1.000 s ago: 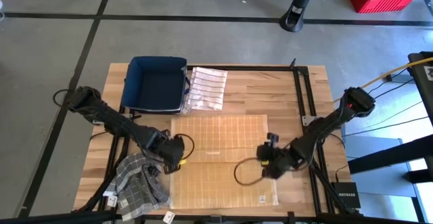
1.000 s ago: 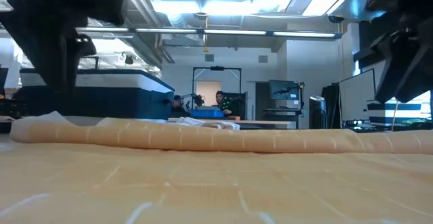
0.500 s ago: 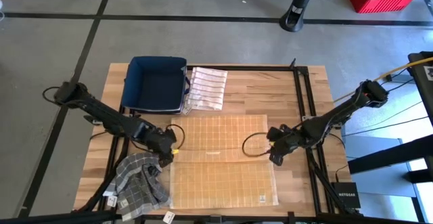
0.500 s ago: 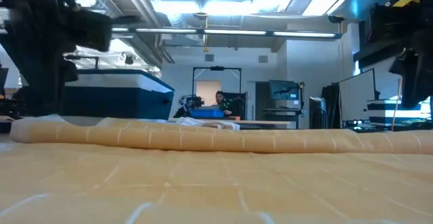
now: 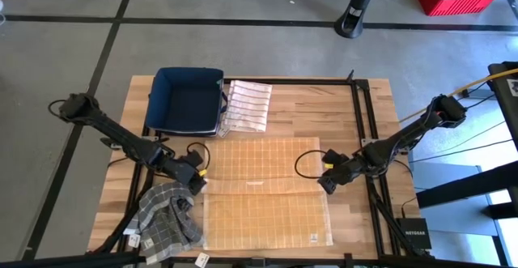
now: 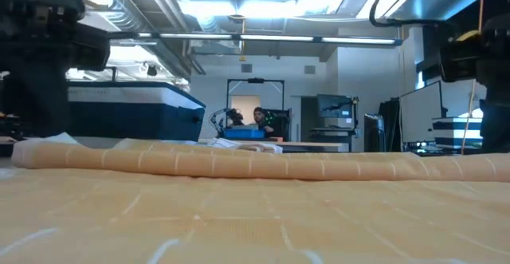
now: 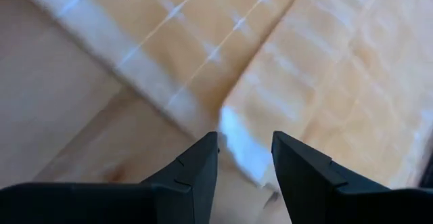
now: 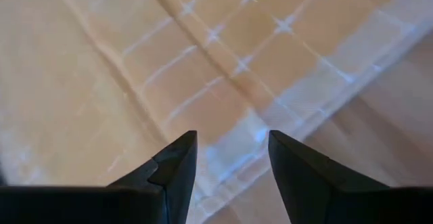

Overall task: Fold towel
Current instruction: Fold the orange towel

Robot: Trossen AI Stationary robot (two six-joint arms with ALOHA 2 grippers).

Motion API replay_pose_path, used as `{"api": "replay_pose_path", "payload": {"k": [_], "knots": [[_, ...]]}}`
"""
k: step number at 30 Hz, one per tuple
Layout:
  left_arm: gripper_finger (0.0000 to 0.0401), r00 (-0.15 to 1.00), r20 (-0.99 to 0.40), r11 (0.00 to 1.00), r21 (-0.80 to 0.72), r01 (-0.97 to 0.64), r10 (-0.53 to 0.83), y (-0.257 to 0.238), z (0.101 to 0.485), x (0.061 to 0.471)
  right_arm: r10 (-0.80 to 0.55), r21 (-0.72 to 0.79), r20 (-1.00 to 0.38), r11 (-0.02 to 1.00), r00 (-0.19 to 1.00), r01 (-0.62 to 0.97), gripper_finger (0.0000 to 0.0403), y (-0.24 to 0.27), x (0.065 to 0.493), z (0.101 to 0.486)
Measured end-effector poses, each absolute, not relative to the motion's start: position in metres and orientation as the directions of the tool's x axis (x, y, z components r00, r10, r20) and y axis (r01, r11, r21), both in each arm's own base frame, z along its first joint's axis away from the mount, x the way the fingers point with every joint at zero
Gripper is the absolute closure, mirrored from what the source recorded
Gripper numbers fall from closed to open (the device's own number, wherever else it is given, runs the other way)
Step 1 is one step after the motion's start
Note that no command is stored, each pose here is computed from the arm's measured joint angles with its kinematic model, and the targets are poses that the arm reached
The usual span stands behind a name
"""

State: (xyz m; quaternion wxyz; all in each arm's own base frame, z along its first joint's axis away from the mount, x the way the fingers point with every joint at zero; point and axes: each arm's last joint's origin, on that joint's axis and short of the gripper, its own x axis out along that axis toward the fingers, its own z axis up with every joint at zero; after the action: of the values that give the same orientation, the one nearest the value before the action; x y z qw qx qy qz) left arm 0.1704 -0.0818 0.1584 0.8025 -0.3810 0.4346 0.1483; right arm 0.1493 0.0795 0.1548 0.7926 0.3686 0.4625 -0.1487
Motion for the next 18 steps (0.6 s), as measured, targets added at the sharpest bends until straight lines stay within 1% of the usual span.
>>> {"api": "replay_pose_path", "payload": {"k": [4,10,13,15,18], "knots": [[0.0268,0.617,-0.783,0.673,-0.499,-0.546,-0.080,-0.0806,0.1543,0.1729,0.135,0.475,-0.822,0.697,0.553,0.536,0.0217,0.0815,0.1522,0.1571],[0.0268,0.575,-0.816,0.684,-0.450,-0.574,-0.054,-0.0784,0.1504,0.1691,0.135,0.469,-0.823,0.711,0.552,0.525,0.0217,0.0814,0.1521,0.1570],[0.0268,0.553,-0.832,0.674,-0.432,-0.600,-0.041,-0.0774,0.1483,0.1672,0.138,0.471,-0.822,0.710,0.552,0.523,0.0217,0.0816,0.1523,0.1571],[0.0268,0.557,-0.828,0.675,-0.445,-0.589,-0.060,-0.0789,0.1476,0.1692,0.144,0.474,-0.822,0.709,0.551,0.522,0.0217,0.0818,0.1523,0.1572],[0.0268,0.597,-0.797,0.696,-0.480,-0.534,-0.091,-0.0830,0.1483,0.1757,0.178,0.492,-0.821,0.702,0.543,0.514,0.0217,0.0830,0.1525,0.1575]]}}
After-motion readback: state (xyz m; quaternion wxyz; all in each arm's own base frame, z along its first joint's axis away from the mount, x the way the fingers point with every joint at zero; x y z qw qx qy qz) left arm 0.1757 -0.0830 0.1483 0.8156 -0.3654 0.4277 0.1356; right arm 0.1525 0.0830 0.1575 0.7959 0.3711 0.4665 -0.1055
